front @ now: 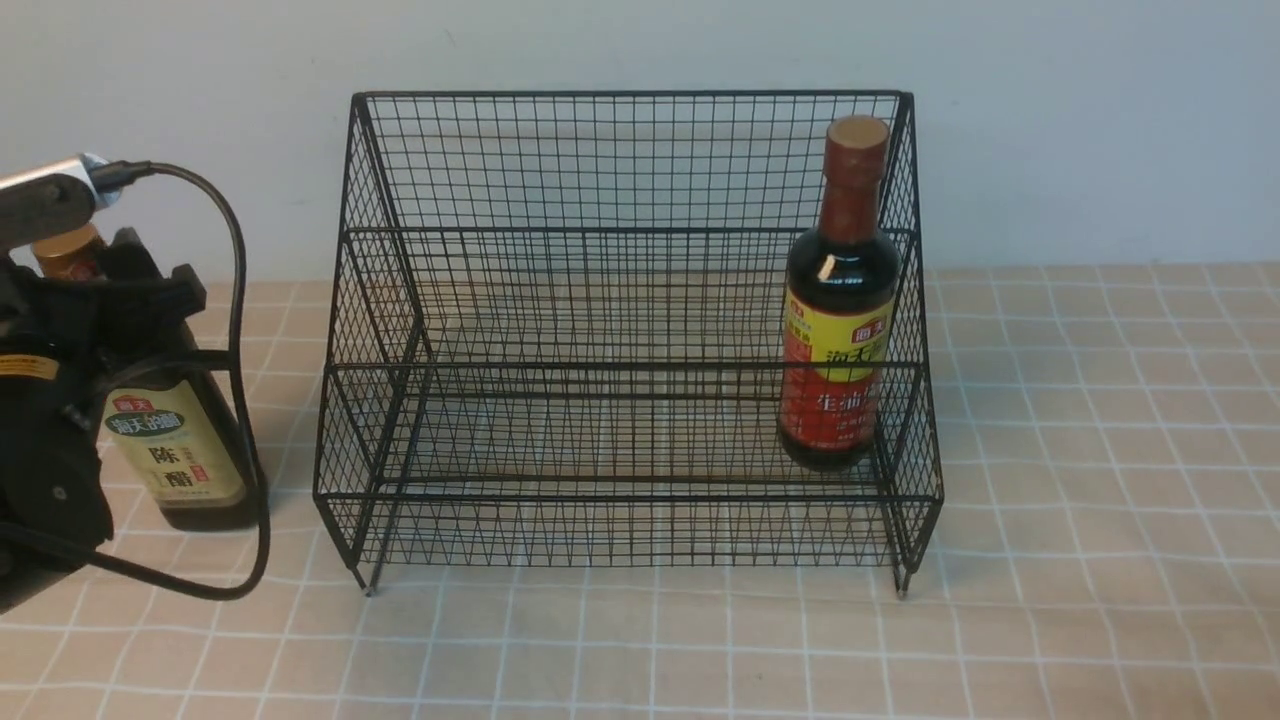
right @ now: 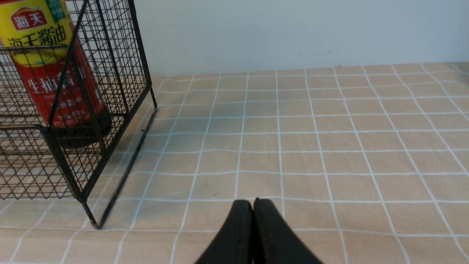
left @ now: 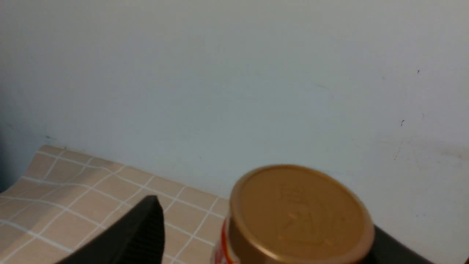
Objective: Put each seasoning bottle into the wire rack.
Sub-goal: Use the left arm to grab the condiment bottle closest to it, then use the left arm to put the condiment bottle back on the shelf
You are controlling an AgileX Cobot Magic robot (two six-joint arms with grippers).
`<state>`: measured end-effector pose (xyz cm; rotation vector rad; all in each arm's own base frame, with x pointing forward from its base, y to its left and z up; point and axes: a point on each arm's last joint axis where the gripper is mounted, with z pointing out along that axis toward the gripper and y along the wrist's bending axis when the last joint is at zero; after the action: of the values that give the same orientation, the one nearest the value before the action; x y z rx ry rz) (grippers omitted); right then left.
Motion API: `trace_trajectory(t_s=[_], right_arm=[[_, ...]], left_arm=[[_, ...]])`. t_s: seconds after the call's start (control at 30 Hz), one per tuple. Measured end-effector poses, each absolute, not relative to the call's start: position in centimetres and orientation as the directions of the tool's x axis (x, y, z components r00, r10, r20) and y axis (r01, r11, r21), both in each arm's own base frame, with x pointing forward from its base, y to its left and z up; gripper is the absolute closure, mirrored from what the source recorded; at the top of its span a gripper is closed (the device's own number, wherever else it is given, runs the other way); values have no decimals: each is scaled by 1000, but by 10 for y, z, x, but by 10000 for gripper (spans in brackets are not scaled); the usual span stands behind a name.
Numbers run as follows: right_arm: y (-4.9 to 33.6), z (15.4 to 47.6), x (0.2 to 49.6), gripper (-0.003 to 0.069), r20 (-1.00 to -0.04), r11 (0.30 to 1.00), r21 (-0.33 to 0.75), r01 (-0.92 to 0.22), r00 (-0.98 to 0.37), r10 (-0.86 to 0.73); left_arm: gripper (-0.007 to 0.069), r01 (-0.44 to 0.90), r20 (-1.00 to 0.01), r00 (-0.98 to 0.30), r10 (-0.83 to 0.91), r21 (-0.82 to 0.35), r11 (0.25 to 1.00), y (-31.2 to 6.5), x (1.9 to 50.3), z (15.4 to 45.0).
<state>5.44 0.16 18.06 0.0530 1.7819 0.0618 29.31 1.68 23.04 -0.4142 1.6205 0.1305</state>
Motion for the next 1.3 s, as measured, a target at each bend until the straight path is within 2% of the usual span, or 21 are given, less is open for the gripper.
trace_trajectory(t_s=[0.03, 0.07, 0.1, 0.37, 0.5, 0.67, 0.7, 0.83, 0.93, 1.07, 1.3], right_arm=[[2, 181, 54, 672, -975, 997, 71, 2, -210, 70], [2, 181, 54, 672, -975, 997, 71, 2, -210, 70], [2, 181, 54, 672, -975, 997, 71, 2, -210, 70], [2, 181, 54, 672, -975, 997, 71, 2, -210, 70], [2, 181, 54, 672, -975, 997, 71, 2, -210, 70], [2, 181, 54, 672, -975, 997, 71, 2, -210, 70], [2, 181, 54, 672, -975, 997, 71, 2, -210, 70], [2, 181, 54, 672, -975, 997, 71, 2, -210, 70], [2, 181, 54, 672, -975, 997, 71, 2, -210, 70], [2, 181, 54, 672, -975, 997, 71, 2, -210, 70], [2, 181, 54, 672, -975, 997, 71, 2, -210, 70]], left_arm=[[230, -340, -983, -41, -178, -154, 928, 17, 293, 231], [258, -339, -984, -42, -174, -150, 929, 17, 294, 231], [319, -337, -988, -42, -151, -129, 933, 17, 294, 232], [319, -258, -988, -153, -27, 13, 966, 11, 283, 247], [321, -196, -985, -170, -35, -1, 981, 6, 273, 268], [321, -140, -996, -68, -55, -45, 989, 2, 250, 313], [321, -138, -997, -62, -55, -46, 989, 2, 249, 315], [321, -101, -996, 62, -61, -67, 993, 1, 220, 355], [321, -69, -992, 108, -69, -77, 995, 0, 202, 372], [321, -2, -990, 119, -73, -74, 997, -9, 188, 382], [321, 199, -995, 42, -87, -77, 977, -44, 184, 376]])
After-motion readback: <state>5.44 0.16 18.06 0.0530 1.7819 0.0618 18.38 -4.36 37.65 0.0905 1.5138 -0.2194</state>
